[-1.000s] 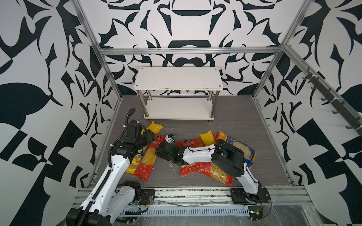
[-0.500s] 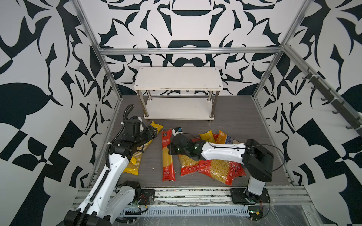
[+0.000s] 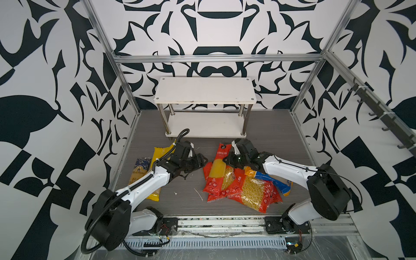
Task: Arrange pasta packages on shelves
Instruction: Place the pasta bag in the pasta bag, then pick up the pasta bag.
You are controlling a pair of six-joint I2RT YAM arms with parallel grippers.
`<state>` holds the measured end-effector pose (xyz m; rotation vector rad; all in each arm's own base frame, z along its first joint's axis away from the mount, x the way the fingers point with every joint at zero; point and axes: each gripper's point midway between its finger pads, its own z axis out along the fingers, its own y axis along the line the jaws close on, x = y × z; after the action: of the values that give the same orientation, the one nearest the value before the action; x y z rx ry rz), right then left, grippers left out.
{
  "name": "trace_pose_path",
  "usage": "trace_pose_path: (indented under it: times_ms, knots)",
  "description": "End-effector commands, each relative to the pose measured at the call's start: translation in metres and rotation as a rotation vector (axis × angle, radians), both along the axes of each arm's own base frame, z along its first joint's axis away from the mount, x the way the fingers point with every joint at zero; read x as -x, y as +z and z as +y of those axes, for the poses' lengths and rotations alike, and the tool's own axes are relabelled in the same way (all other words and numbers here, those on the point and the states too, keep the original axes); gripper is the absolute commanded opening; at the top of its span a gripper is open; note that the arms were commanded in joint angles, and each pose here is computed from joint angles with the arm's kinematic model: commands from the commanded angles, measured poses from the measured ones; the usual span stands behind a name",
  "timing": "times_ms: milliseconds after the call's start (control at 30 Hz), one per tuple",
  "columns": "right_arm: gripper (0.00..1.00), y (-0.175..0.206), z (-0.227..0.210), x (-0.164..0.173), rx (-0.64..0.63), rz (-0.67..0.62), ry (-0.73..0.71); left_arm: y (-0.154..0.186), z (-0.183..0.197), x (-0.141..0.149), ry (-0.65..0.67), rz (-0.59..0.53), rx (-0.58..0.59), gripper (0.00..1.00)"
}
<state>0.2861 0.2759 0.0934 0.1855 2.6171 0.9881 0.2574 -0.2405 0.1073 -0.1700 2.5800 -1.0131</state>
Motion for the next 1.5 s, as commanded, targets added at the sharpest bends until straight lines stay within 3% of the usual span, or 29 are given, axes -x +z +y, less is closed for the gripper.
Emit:
trace_pose_path:
  times_ms: [0, 100, 300, 467, 500, 600, 700, 833, 933, 1200, 1467]
  knots:
    - [0.14, 0.010, 0.008, -0.003, -0.066, -0.032, 0.005, -0.009, -0.030, 0.007, -0.046, 0.024, 0.108, 0.64]
    - [0.21, 0.004, 0.003, -0.007, -0.063, -0.039, -0.046, -0.033, -0.040, 0.020, -0.076, 0.086, 0.111, 0.58]
    - [0.42, -0.010, -0.006, -0.014, -0.056, -0.046, -0.084, -0.052, -0.052, 0.036, -0.101, 0.127, 0.125, 0.42]
    - [0.50, -0.017, 0.005, -0.021, -0.095, -0.064, -0.049, -0.052, -0.049, 0.038, -0.101, 0.130, 0.117, 0.37]
    - [0.49, -0.014, 0.011, -0.022, -0.129, -0.081, -0.032, -0.052, -0.048, 0.038, -0.101, 0.127, 0.113, 0.37]
    - [0.28, -0.002, 0.015, -0.022, -0.190, -0.158, -0.011, -0.050, -0.046, 0.040, -0.103, 0.124, 0.107, 0.36]
    - [0.17, 0.017, 0.014, -0.018, -0.215, -0.241, 0.012, -0.039, -0.043, 0.041, -0.105, 0.099, 0.114, 0.37]
    - [0.08, 0.040, 0.013, -0.014, -0.238, -0.328, 0.042, -0.016, -0.036, 0.041, -0.120, 0.022, 0.094, 0.48]
    - [0.04, 0.060, 0.015, -0.013, -0.280, -0.384, 0.058, 0.008, -0.031, 0.041, -0.134, -0.041, 0.092, 0.57]
    - [0.00, 0.124, 0.024, 0.000, -0.390, -0.534, 0.144, 0.078, -0.005, 0.030, -0.140, -0.218, 0.152, 0.65]
    - [0.00, 0.151, 0.022, 0.016, -0.357, -0.635, 0.249, 0.116, 0.000, 0.023, -0.193, -0.367, 0.191, 0.75]
